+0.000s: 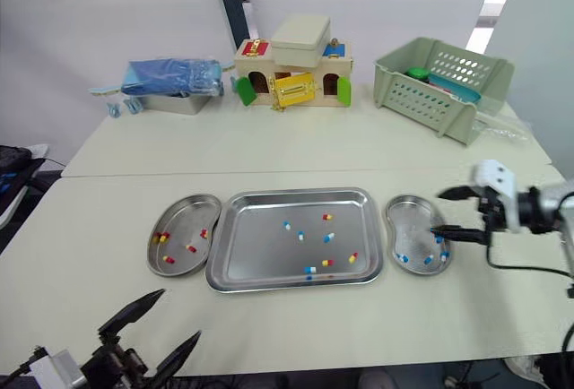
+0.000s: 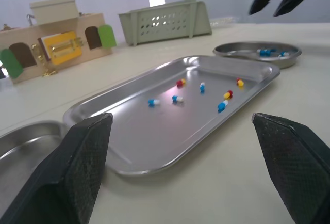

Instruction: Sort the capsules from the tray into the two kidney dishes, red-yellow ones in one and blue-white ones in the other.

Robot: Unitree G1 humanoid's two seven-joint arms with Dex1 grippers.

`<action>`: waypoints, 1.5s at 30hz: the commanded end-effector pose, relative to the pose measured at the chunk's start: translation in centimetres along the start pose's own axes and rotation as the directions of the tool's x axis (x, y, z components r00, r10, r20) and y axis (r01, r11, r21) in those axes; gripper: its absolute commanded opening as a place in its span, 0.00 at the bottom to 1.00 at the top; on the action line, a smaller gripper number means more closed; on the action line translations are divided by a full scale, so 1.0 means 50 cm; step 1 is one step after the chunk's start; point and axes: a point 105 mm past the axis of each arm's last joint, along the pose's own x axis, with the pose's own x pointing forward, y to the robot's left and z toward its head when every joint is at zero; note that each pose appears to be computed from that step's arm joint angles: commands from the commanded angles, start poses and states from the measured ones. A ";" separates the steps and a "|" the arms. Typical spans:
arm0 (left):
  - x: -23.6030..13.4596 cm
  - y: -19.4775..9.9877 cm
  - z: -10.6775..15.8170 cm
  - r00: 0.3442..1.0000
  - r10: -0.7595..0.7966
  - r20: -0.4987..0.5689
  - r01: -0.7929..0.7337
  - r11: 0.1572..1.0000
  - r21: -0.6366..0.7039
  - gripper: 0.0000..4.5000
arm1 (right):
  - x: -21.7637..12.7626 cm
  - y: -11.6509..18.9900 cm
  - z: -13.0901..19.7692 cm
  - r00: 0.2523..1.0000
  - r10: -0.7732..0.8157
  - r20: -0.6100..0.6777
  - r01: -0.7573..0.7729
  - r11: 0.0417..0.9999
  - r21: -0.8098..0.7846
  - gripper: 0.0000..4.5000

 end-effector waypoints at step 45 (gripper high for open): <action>0.002 -0.038 0.002 0.952 0.305 -0.017 -0.305 0.952 -0.005 1.00 | 0.468 0.082 0.099 0.987 -0.022 -0.157 0.025 1.000 0.016 0.40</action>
